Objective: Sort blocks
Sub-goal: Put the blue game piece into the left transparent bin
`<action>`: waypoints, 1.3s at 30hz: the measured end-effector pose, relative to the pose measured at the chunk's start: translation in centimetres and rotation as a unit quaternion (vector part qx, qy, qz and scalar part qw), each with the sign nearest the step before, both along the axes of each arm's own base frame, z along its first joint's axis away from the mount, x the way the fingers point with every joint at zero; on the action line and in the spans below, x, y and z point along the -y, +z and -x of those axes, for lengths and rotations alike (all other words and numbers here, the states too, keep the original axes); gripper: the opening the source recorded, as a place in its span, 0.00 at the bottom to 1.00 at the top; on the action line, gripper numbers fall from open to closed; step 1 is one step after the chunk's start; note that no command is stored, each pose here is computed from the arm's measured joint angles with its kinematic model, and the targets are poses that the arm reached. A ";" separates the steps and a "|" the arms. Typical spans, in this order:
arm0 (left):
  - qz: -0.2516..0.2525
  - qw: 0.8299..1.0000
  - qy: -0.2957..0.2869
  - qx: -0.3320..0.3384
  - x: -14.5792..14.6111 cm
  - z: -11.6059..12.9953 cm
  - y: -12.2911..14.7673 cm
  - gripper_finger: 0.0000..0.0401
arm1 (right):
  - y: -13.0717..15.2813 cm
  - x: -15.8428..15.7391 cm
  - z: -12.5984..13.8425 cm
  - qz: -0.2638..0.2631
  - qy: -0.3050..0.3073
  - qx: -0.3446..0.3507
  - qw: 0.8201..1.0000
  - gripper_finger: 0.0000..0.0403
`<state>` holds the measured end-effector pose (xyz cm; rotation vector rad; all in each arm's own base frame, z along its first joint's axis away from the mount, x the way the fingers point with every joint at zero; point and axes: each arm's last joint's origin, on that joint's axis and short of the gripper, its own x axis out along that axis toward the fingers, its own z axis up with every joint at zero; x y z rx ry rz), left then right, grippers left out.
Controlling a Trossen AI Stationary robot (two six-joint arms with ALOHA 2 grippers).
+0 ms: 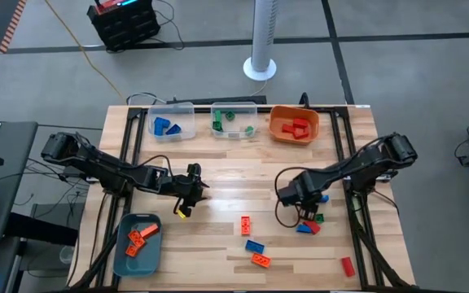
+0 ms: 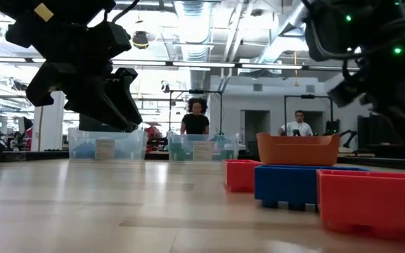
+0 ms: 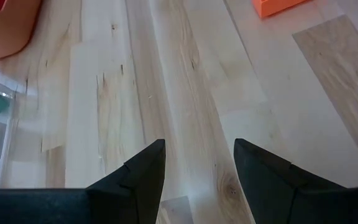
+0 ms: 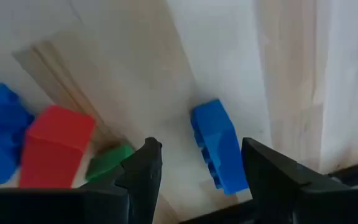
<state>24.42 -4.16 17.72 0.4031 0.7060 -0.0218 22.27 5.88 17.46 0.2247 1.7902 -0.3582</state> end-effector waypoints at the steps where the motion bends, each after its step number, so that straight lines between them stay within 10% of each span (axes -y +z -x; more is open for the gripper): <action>1: 0.000 1.000 0.000 0.000 0.0 0.0 0.0 0.46 | -0.2 0.0 0.2 -0.001 -0.003 -0.004 1.000 0.57; 15: -0.002 1.000 -0.001 -0.003 0.0 0.0 0.0 0.46 | -3.3 0.6 2.8 0.004 0.013 -0.052 0.999 0.52; 25: 0.000 1.000 0.000 -0.003 0.0 0.0 0.0 0.46 | -3.7 0.7 1.6 -0.015 0.009 0.006 1.000 0.23; 34: 0.010 1.000 0.019 -0.007 -0.1 0.1 -0.1 0.46 | -1.7 2.9 -2.8 0.003 -0.008 0.157 0.988 0.24; 39: 0.053 0.999 0.004 0.008 0.2 -0.1 0.1 0.46 | -0.2 3.6 -6.7 0.033 0.009 0.345 0.938 0.25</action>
